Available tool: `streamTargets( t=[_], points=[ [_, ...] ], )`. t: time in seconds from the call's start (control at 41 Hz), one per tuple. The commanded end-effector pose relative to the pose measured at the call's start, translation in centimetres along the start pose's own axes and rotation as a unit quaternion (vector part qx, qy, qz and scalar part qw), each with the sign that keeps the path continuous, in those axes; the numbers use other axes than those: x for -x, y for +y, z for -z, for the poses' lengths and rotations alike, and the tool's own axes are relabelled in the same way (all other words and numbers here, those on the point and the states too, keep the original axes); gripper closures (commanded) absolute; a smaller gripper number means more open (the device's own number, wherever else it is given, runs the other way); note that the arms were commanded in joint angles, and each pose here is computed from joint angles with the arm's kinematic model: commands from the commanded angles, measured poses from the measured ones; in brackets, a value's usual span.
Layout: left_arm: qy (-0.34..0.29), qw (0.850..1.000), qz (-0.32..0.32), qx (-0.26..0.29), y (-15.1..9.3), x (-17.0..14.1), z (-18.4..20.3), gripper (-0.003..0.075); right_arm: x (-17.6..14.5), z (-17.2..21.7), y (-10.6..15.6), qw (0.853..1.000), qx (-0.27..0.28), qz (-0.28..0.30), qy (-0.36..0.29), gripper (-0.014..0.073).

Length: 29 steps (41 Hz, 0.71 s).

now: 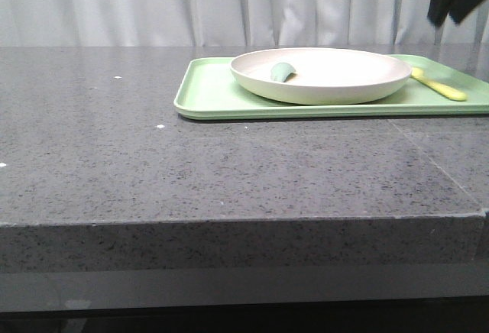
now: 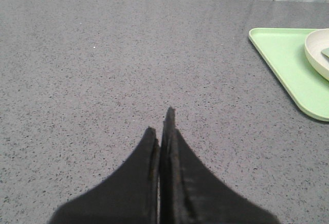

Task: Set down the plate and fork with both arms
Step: 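Open the right gripper and raise it away from the fork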

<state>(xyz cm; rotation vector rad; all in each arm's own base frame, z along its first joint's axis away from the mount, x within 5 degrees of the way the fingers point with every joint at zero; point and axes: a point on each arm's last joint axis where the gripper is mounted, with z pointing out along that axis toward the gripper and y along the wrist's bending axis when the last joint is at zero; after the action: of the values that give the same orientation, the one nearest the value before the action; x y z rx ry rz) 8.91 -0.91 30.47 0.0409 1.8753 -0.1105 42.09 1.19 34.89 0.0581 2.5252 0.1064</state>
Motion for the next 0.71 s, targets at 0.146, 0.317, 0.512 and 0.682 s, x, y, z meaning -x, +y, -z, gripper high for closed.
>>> streamTargets(
  t=[0.146,0.317,0.512,0.682],
  points=[
    [-0.050,0.999,0.003,-0.001,-0.1,1.5,0.3,0.0738,0.6,9.6,0.5,0.995,0.006,0.011,-0.104,0.0660],
    [-0.050,0.999,0.003,-0.001,-0.1,1.5,0.3,0.0738,-1.9,13.3,0.5,0.992,0.008,0.012,-0.128,0.0662],
    [-0.050,0.999,0.003,-0.001,-0.1,1.5,0.3,0.0738,-7.7,15.8,0.2,0.984,0.009,0.011,-0.175,0.0662],
    [-0.050,0.999,0.003,-0.001,-0.1,1.5,0.3,0.0738,-14.2,16.8,-0.4,0.975,0.009,0.011,-0.221,0.0662]
  ],
)
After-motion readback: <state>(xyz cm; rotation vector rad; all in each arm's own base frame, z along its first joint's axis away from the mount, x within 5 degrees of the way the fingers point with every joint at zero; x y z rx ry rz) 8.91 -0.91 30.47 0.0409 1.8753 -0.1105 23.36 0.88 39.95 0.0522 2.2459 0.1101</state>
